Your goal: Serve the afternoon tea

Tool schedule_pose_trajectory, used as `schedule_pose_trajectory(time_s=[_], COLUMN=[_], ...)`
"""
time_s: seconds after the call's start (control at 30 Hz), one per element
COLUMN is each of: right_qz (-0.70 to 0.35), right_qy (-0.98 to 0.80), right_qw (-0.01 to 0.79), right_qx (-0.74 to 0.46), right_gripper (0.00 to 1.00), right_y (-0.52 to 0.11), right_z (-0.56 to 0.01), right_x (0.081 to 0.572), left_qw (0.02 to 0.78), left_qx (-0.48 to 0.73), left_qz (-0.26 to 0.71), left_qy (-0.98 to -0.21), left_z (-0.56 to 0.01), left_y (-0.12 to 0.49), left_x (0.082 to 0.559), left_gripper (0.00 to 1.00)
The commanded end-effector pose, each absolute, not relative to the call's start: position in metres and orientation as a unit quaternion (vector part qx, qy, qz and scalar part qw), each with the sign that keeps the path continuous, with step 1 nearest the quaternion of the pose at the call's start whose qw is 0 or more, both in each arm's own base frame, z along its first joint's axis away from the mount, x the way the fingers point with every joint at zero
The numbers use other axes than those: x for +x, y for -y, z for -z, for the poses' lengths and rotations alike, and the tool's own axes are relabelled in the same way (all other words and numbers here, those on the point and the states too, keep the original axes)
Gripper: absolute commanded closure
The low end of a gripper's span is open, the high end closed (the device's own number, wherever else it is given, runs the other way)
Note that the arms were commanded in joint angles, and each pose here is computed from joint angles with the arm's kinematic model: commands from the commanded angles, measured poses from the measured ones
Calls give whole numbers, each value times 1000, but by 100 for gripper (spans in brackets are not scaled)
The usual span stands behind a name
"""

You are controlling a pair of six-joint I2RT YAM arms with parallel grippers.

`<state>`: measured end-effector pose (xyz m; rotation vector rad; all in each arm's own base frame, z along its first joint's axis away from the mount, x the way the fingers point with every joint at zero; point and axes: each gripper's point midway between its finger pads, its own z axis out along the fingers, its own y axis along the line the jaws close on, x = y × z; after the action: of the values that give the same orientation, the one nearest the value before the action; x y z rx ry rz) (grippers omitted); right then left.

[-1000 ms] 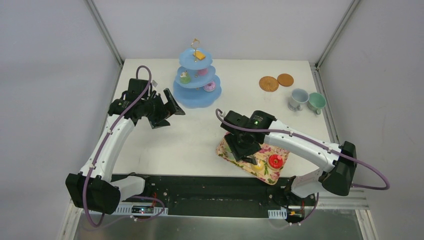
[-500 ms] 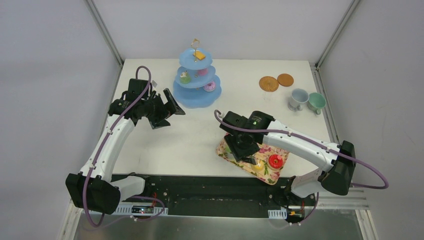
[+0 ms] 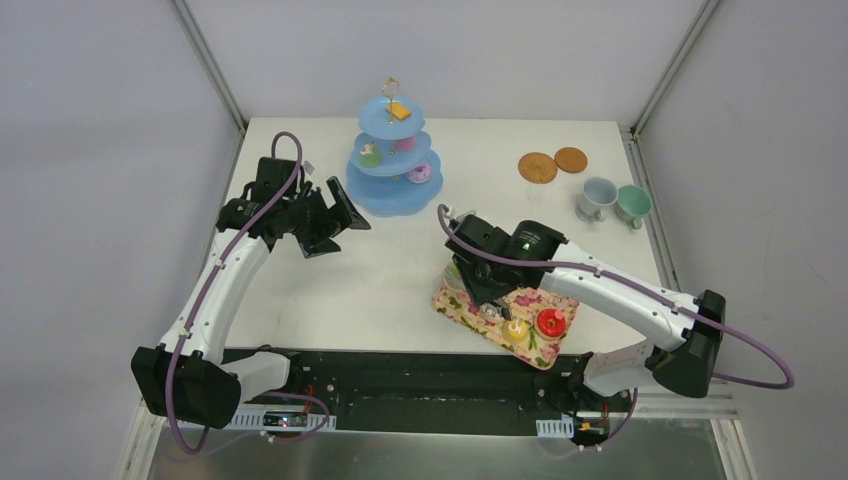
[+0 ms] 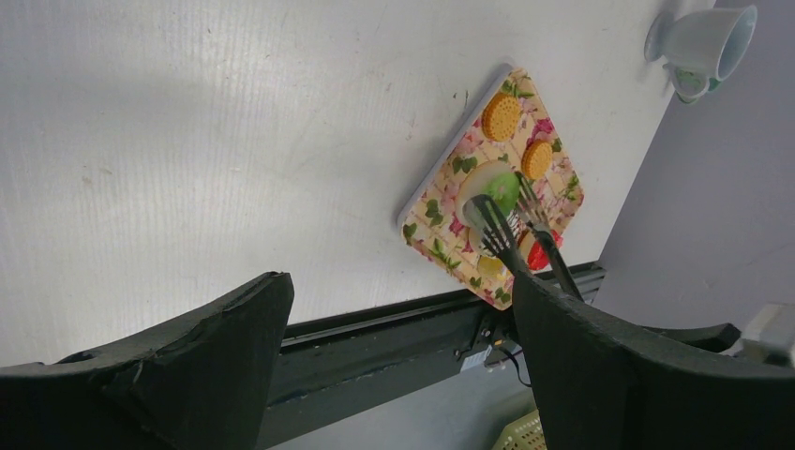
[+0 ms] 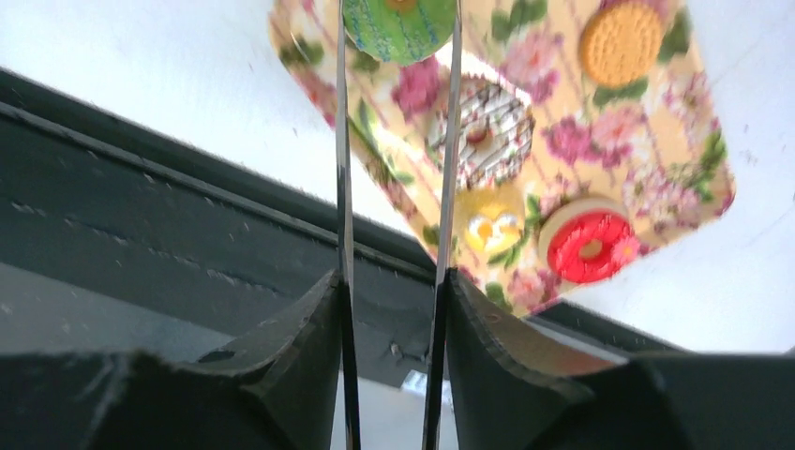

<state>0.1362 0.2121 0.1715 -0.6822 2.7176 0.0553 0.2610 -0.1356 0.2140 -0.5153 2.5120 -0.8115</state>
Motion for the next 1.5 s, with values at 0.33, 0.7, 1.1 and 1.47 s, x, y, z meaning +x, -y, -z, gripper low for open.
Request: schedule_pose_trajectory(time_s=[0.33, 0.7, 1.1, 1.47], right_qz=[-176, -211, -185, -158], right_qy=[-873, -850, -843, -844], right_qw=[399, 432, 473, 481], right_qx=[-219, -214, -179, -175], right_gripper=[68, 68, 69, 67], right_y=[-377, -455, -462, -463], right_z=[-216, -185, -163, -137], right_x=[285, 339, 394, 422], left_qw=[259, 280, 281, 276], left_qx=[-163, -145, -137, -132], left_qz=[266, 197, 182, 180], left_qy=[-914, -928, -932, -935], left_z=[-236, -253, -256, -255], left_y=[121, 91, 84, 84], left_x=[246, 208, 195, 192], left_gripper=[9, 9, 9, 9])
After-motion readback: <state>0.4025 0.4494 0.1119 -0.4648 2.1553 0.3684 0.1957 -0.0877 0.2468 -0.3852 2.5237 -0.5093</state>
